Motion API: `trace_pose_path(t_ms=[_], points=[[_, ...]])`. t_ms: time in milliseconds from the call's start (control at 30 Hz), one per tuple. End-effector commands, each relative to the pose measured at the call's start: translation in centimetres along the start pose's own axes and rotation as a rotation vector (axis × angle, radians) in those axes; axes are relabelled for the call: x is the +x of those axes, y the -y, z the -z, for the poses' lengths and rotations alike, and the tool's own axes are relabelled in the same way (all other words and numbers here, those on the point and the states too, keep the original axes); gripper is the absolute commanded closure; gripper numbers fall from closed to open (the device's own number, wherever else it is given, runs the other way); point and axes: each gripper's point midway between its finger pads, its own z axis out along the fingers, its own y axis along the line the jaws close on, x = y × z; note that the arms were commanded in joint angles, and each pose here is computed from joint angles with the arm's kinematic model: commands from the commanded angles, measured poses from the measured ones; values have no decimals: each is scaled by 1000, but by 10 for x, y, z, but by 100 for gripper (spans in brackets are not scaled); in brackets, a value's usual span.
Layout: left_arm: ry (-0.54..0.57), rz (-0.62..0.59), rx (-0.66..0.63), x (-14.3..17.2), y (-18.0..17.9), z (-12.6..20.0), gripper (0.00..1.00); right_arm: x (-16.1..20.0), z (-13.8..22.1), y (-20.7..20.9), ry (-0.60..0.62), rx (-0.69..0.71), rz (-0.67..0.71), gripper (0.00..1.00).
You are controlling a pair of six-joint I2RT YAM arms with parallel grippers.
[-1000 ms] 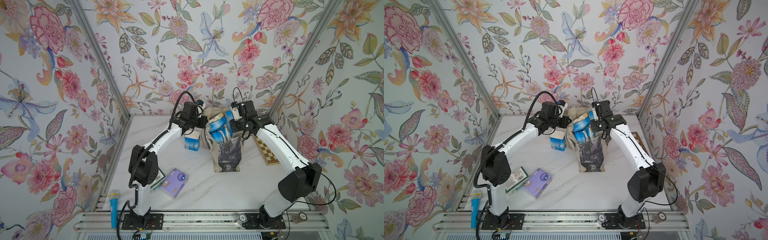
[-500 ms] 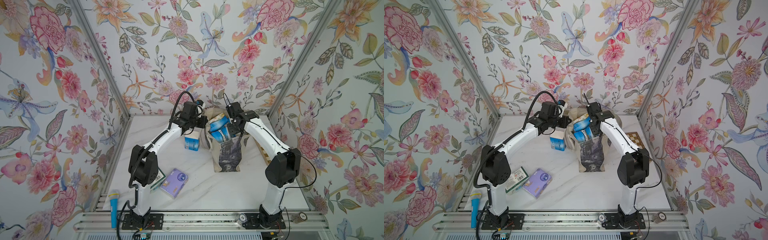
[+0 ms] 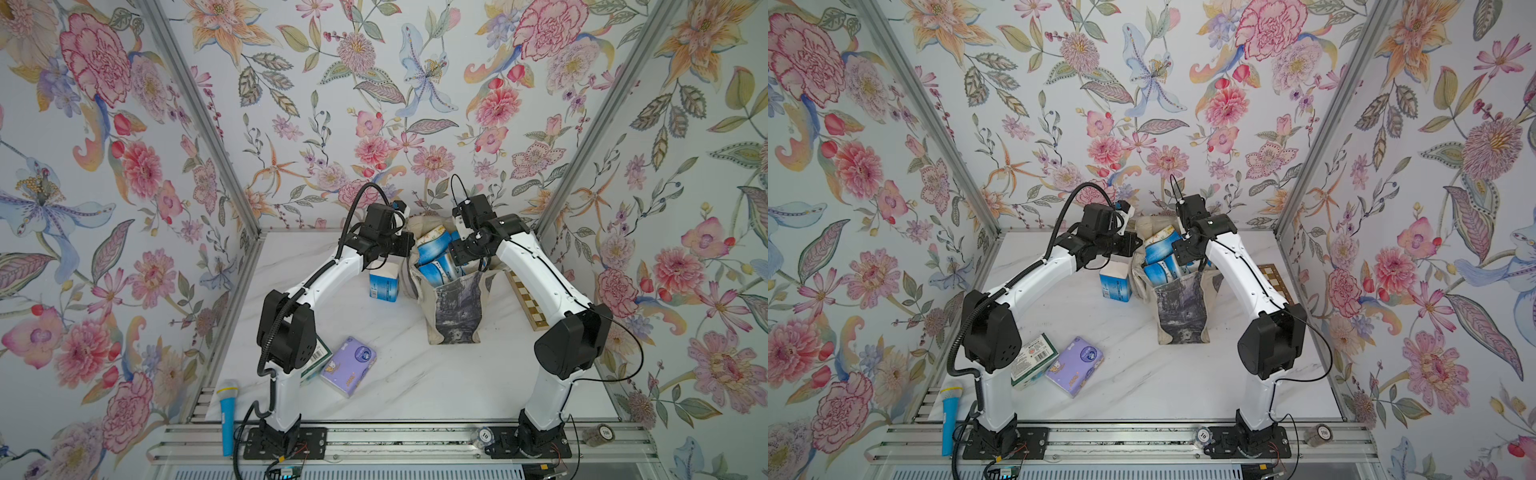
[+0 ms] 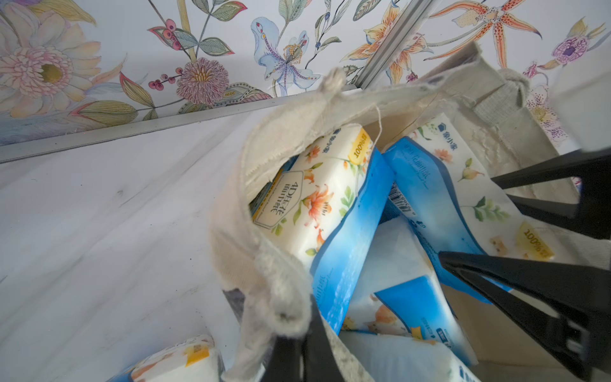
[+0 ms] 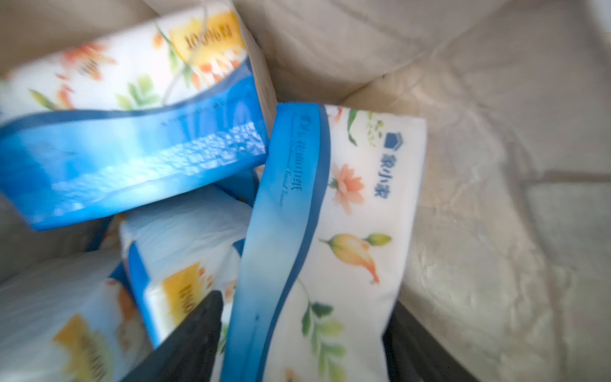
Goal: Put tissues into the canvas bag
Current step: Place the pack of facial tissues in the canvas bag, then move the pack of facial tissues to the center of the board.
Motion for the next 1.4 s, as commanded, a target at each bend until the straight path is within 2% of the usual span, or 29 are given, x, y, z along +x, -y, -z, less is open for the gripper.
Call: trace_pose_path(t_ms=[0, 167, 300, 400, 567, 633, 800, 1000, 1100, 1367], points=[[70, -36, -11, -27, 3, 20, 100, -26, 51, -2, 184, -48, -26, 19], [68, -48, -18, -31, 3, 20, 100, -42, 113, -13, 433, -144, -9, 17], [71, -53, -21, -34, 3, 20, 100, -29, 149, -56, 541, -309, 105, 17], [73, -56, -20, -37, 4, 19, 100, 5, 158, -111, 525, -493, 237, 20], [70, -61, -18, -40, 4, 13, 100, 84, 153, -221, 397, -867, 322, 28], [66, -61, -17, -40, 4, 11, 100, 114, 146, -250, 361, -918, 365, 29], [67, -63, -8, -42, 7, 8, 100, 159, 122, -293, 318, -898, 493, 35], [78, -73, 1, -46, 16, 11, 100, 160, 107, -330, 342, -934, 541, 52], [89, -79, 2, -49, 20, 16, 100, 160, 96, -348, 316, -932, 586, 62], [95, -87, 15, -51, 28, 17, 100, 173, 71, -383, 242, -942, 715, 66]])
